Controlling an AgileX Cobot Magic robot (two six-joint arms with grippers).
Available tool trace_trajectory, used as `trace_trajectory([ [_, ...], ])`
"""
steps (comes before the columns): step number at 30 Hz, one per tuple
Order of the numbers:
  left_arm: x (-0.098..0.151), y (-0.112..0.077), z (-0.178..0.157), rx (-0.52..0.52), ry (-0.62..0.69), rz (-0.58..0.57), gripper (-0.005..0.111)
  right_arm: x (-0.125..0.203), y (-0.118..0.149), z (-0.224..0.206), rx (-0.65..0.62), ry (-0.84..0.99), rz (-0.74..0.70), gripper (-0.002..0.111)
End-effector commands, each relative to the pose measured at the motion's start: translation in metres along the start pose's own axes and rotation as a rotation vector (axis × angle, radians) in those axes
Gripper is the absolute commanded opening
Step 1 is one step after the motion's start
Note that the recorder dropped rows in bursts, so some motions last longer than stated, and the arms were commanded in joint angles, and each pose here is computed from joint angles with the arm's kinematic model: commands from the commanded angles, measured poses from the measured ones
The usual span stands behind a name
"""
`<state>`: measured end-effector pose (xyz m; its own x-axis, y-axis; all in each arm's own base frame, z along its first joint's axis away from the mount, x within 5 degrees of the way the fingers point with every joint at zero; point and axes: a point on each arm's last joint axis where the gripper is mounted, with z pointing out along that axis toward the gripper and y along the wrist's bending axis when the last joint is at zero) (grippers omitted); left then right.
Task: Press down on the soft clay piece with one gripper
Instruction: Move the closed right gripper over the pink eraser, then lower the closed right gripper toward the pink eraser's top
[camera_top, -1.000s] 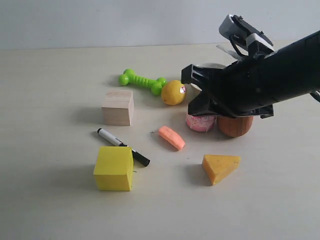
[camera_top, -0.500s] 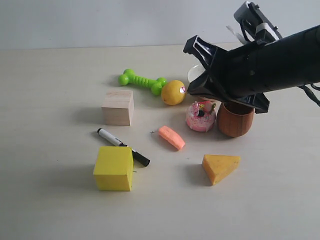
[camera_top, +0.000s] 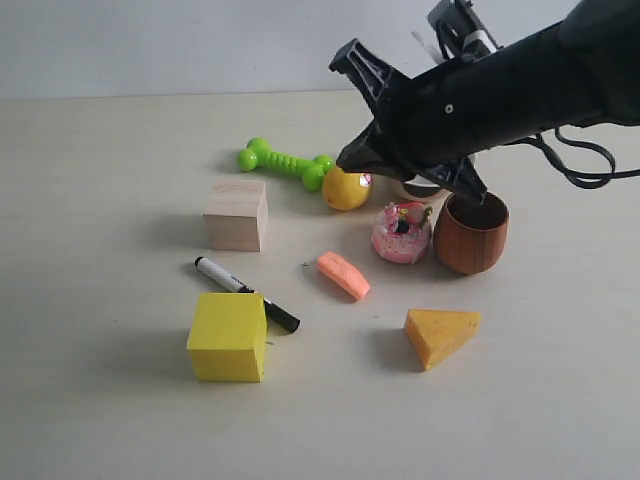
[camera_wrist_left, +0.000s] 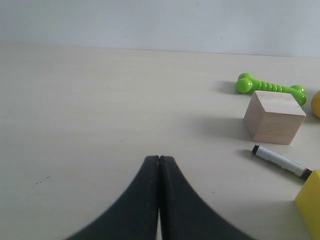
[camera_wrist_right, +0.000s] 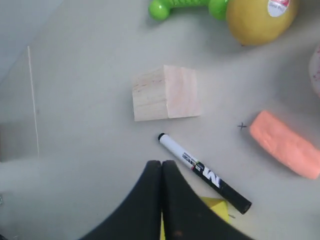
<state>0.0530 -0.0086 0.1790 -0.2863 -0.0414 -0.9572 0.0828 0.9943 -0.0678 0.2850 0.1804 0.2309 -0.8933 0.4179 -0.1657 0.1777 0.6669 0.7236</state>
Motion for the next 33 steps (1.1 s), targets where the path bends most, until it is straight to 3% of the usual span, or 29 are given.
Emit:
trace_trajectory([
  [1,-0.002,0.0,-0.001,-0.004,-0.019,-0.003,0.0,-0.008,-0.004,0.021,0.112,0.069,0.047,0.0],
  [5,-0.002,0.0,-0.001,-0.004,-0.019,-0.003,0.0,-0.015,-0.007,0.032,0.235,0.1,0.091,0.0],
  [14,-0.002,0.0,-0.001,-0.004,-0.019,-0.003,0.0,-0.024,0.006,0.047,0.361,0.106,0.098,0.0],
  [24,-0.002,0.0,-0.001,-0.004,-0.019,-0.003,0.0,-0.017,-0.019,0.076,0.552,0.226,0.293,0.0],
  [33,-0.002,0.0,-0.001,-0.004,-0.019,-0.003,0.0,-0.014,-0.022,0.081,0.584,0.233,0.361,0.0],
])
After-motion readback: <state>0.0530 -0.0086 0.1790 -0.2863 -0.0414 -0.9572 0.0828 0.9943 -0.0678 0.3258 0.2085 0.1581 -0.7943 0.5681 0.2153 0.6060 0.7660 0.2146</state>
